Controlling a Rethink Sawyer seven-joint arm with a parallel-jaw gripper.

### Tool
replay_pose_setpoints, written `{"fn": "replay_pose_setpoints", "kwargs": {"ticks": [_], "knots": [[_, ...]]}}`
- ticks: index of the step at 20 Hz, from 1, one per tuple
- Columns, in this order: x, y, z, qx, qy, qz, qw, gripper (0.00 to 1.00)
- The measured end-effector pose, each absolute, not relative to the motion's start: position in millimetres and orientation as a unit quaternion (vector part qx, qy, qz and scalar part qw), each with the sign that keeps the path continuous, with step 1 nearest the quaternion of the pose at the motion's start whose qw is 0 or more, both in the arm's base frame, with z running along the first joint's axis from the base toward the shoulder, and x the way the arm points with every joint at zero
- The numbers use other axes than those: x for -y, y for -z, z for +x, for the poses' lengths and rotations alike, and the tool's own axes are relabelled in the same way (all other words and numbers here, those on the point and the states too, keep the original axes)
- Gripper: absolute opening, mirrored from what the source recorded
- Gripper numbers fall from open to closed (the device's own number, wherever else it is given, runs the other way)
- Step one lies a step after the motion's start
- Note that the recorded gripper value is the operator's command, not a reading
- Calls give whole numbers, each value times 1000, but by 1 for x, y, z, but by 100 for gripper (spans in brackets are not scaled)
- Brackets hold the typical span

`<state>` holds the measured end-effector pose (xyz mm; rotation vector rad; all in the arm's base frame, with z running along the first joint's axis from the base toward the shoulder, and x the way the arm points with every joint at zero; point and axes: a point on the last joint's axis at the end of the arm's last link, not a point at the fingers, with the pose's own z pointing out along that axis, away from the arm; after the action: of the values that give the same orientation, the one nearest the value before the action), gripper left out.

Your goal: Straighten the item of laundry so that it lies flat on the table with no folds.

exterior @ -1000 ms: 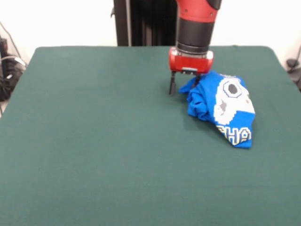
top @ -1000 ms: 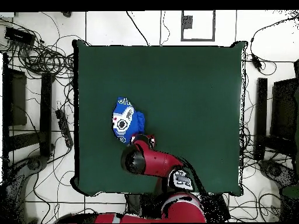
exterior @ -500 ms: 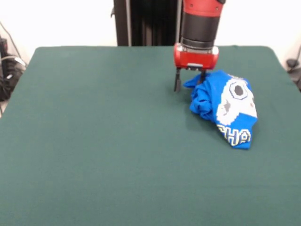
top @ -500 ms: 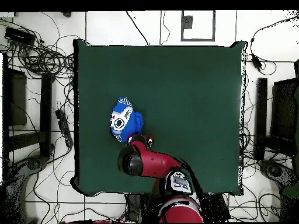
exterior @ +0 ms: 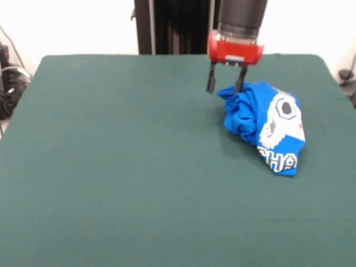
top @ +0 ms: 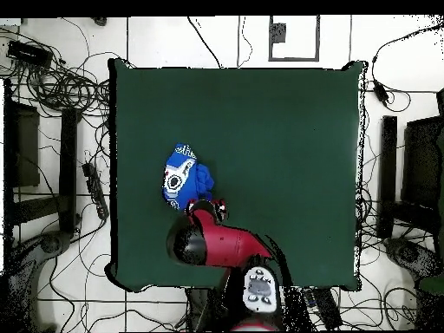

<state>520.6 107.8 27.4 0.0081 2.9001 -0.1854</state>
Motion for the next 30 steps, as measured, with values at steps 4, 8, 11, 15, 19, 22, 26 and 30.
{"fn": "replay_pose_setpoints", "kwargs": {"ticks": [4,8,11,15,19,22,26,30], "knots": [[-112,-67,520,-991,81,-6,109,100],[-118,-106,515,-990,97,-11,106,100],[-123,-122,512,-989,104,-12,106,100],[-131,-145,507,-988,109,-12,109,100],[-132,-155,510,-987,107,-3,117,100],[-126,-154,514,-988,103,11,117,100],[-112,-147,518,-988,95,31,119,100],[-103,-136,519,-987,90,40,123,100]]}}
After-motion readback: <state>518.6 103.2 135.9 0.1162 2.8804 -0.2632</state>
